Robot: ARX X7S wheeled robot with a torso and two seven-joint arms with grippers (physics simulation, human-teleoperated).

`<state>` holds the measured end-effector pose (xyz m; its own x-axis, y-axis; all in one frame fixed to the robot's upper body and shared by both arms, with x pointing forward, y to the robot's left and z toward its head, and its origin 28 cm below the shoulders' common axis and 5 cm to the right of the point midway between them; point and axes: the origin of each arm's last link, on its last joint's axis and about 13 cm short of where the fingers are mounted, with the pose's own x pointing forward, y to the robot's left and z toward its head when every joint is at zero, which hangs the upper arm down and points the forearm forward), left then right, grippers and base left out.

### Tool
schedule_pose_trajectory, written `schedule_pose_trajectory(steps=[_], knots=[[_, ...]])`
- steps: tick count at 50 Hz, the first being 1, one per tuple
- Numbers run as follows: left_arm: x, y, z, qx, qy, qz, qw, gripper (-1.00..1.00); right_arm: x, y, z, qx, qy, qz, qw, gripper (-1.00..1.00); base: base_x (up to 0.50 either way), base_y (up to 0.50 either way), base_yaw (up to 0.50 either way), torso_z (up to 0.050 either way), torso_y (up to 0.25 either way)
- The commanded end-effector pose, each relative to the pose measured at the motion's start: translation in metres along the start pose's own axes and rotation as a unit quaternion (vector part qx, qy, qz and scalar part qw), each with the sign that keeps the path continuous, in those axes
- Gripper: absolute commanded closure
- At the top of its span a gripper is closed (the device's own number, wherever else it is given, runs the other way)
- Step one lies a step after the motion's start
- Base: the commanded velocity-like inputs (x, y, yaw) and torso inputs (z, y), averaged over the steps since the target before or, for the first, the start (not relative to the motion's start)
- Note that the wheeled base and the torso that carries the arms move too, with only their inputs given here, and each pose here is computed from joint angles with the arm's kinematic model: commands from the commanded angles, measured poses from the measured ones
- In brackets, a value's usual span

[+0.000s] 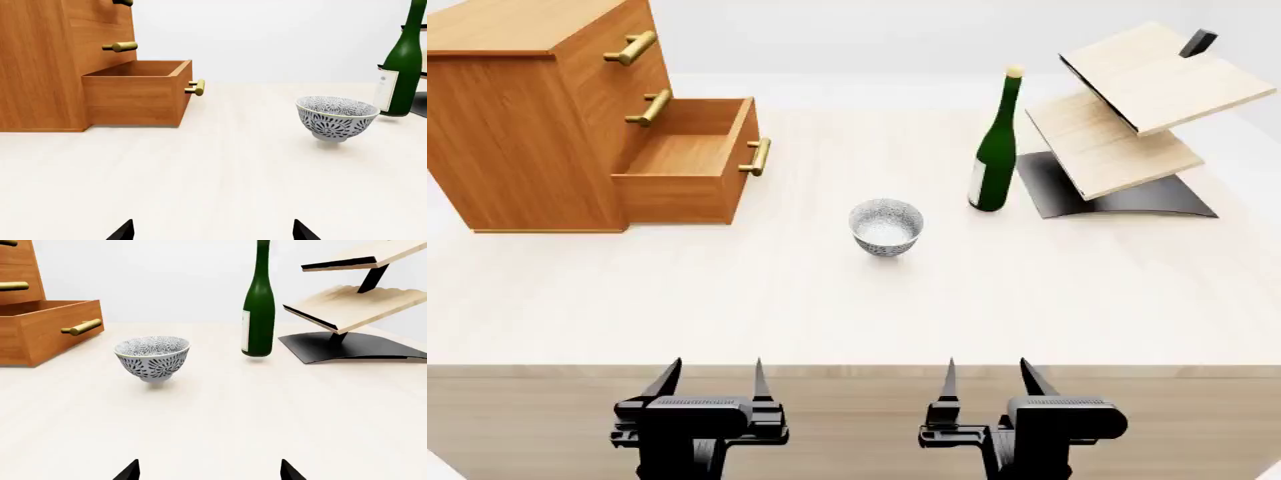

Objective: Put the bowl on top of the cabinet.

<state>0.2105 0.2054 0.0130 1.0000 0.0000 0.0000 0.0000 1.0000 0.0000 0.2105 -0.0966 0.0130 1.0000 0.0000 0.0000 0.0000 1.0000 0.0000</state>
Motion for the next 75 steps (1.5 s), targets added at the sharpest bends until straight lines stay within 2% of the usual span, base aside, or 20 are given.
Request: schedule_pose_trajectory(steps=[1, 19, 27, 31, 39, 46, 56, 59, 61, 67, 75], knots=[[-0.001, 0.0, 0.0, 0.001, -0.001, -0.002, 1.0, -1.0, 0.0, 0.001, 0.001, 0.002, -0.003, 0.004, 1.0, -1.0, 0.0, 0.0, 0.0, 0.0, 0.0], [-0.002, -0.003, 0.001, 0.004, -0.001, -0.008, 1.0, -1.0, -0.001, 0.001, 0.003, 0.004, -0.001, 0.012, 1.0, -1.0, 0.0, 0.0, 0.0, 0.0, 0.0], [-0.008, -0.002, 0.022, 0.014, -0.016, -0.009, 1.0, -1.0, -0.004, 0.002, 0.016, -0.001, -0.005, 0.011, 1.0, -1.0, 0.0, 0.0, 0.0, 0.0, 0.0], [-0.008, -0.001, 0.031, 0.008, -0.007, -0.008, 1.0, -1.0, -0.006, 0.002, 0.024, 0.01, 0.004, 0.011, 1.0, -1.0, 0.0, 0.0, 0.0, 0.0, 0.0], [-0.016, 0.001, 0.056, -0.006, -0.006, -0.02, 1.0, -1.0, -0.011, 0.003, 0.038, 0.003, 0.008, 0.01, 1.0, -1.0, 0.0, 0.0, 0.0, 0.0, 0.0], [-0.023, 0.003, 0.074, 0.018, -0.018, -0.018, 1.0, -1.0, -0.016, 0.004, 0.05, -0.005, 0.003, 0.014, 1.0, -1.0, 0.0, 0.0, 0.0, 0.0, 0.0], [-0.037, 0.005, 0.102, 0.014, -0.042, -0.018, 0.999, -1.0, -0.029, 0.005, 0.077, -0.007, -0.018, 0.017, 1.0, -1.0, 0.0, 0.0, 0.0, 0.0, 0.0], [-0.04, 0.006, 0.108, 0.009, -0.054, -0.017, 0.998, -1.0, -0.031, 0.004, 0.081, -0.005, -0.026, 0.018, 0.999, -1.0, 0.0, 0.0, 0.0, 0.0, 0.0], [-0.043, 0.007, 0.115, 0.011, -0.084, -0.013, 0.996, -1.0, -0.032, 0.004, 0.082, -0.003, -0.029, 0.018, 0.999, -1.0, 0.0, 0.0, 0.0, 0.0, 0.0], [-0.051, 0.01, 0.132, -0.018, -0.141, -0.021, 0.99, -1.0, -0.032, 0.003, 0.083, -0.002, -0.028, 0.016, 0.999, -1.0, 0.0, 0.0, 0.0, 0.0, 0.0], [-0.066, 0.016, 0.155, -0.066, -0.236, -0.021, 0.969, -1.0, -0.031, 0.003, 0.083, -0.007, -0.029, 0.018, 0.999, -1.0, 0.0, 0.0, 0.0, 0.0, 0.0]])
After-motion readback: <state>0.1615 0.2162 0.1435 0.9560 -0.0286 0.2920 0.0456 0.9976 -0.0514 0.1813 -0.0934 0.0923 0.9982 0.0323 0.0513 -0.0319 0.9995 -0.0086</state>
